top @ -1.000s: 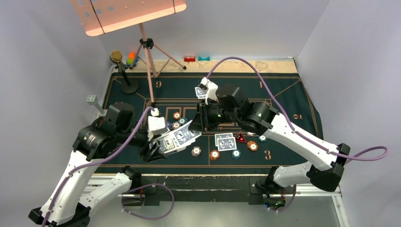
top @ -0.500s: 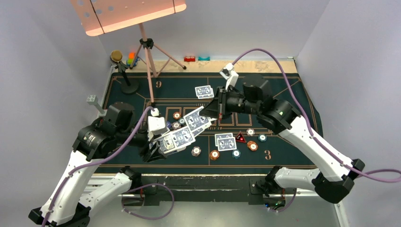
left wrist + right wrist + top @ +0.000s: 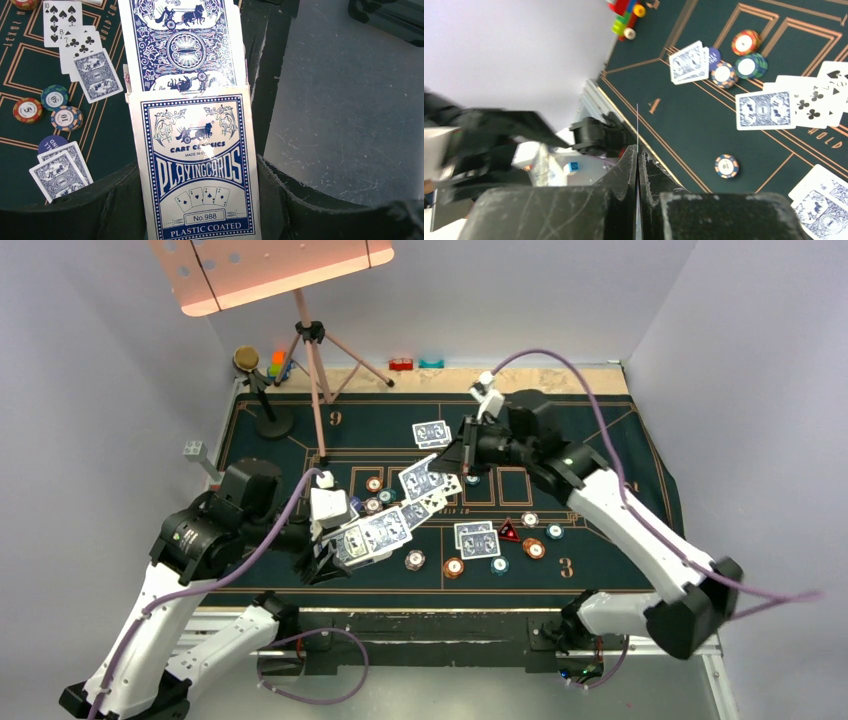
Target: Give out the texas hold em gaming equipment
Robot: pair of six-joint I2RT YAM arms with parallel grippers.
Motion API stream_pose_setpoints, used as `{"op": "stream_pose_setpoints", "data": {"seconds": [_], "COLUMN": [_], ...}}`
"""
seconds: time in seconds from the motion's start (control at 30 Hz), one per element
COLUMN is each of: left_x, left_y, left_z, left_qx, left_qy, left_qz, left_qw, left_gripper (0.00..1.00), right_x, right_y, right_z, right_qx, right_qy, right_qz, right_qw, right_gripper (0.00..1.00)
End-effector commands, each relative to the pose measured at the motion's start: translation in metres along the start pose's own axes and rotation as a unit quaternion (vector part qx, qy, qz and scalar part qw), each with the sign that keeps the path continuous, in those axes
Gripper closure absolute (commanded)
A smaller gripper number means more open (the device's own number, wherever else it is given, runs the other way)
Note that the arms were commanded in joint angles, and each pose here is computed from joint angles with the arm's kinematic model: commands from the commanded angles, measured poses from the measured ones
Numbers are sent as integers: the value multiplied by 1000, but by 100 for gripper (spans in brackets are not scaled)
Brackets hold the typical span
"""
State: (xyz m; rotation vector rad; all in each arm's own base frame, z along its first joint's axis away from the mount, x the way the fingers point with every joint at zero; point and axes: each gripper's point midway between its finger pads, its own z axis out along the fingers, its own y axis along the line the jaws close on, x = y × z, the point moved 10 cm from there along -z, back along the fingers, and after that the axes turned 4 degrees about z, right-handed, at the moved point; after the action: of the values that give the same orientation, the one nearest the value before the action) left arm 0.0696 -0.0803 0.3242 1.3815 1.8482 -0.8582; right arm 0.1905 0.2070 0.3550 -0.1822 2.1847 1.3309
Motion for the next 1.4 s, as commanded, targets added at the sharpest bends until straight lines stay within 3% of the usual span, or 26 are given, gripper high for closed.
{"op": "stream_pose_setpoints", "data": {"seconds": [0.0, 0.3, 0.57, 0.6, 0.63, 0.83, 0.9, 1.07, 1.37], "left_x": [-4, -4, -2, -2, -2, 1, 3, 8, 9], "left_y": [-3, -2, 1, 1, 1, 2, 4, 11, 23], "left_z": [-2, -2, 2, 3, 2, 5, 8, 18, 30], "left_qx": [9, 11, 16, 17, 16, 18, 19, 22, 20], "left_qy": [-17, -14, -11, -11, -11, -9, -7, 6, 9], "left_qz": [14, 15, 10, 10, 10, 8, 6, -8, -17], "left_qw": [1000, 1000, 1000, 1000, 1000, 1000, 1000, 1000, 1000], "left_gripper": [100, 100, 100, 100, 100, 100, 100, 100, 100], "right_x": [7, 29, 61, 65, 68, 62, 51, 34, 72], "right_y": [-48, -128, -165, -170, -173, -168, -151, -101, -56], "right_z": [55, 145, 183, 184, 184, 159, 143, 99, 55], "right_qx": [23, 49, 113, 136, 156, 263, 262, 256, 288], "right_qy": [37, 93, 133, 138, 141, 115, 93, 37, 41], "right_qz": [-2, 34, 42, 42, 41, 9, -5, -49, -102], "right_qw": [999, 994, 984, 980, 977, 958, 960, 965, 951], "right_gripper": [100, 100, 100, 98, 90, 46, 38, 32, 33]}}
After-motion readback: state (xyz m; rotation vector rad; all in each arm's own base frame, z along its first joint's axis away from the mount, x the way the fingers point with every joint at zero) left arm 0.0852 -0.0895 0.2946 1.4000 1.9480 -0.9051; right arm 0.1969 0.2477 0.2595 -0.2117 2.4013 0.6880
